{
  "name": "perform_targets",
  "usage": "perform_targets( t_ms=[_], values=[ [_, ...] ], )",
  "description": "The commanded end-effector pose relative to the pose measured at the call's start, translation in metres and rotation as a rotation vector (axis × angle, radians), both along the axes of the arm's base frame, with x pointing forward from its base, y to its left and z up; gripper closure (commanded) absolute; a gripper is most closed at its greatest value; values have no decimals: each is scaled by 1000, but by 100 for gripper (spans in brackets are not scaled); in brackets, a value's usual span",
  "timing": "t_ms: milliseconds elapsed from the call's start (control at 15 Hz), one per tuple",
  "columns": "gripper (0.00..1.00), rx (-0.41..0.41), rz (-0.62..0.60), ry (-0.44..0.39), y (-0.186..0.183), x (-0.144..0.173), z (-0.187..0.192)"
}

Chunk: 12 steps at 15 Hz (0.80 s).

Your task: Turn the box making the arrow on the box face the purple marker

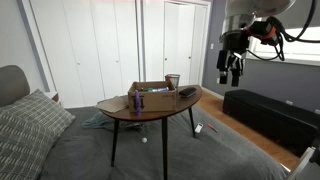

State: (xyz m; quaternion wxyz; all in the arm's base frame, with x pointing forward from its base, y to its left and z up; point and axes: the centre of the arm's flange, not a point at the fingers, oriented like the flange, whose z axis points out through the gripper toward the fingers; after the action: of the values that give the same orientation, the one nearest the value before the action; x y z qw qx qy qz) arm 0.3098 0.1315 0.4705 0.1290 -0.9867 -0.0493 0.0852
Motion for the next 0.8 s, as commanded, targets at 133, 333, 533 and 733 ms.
perform_targets(
  t_ms=[133, 333, 533, 733],
  values=[
    [0, 0, 0, 0, 0, 0, 0],
    [0, 0, 0, 0, 0, 0, 0],
    [0, -34, 18, -21, -13, 16, 7],
    [0, -125, 112, -74, -25, 53, 30]
  ],
)
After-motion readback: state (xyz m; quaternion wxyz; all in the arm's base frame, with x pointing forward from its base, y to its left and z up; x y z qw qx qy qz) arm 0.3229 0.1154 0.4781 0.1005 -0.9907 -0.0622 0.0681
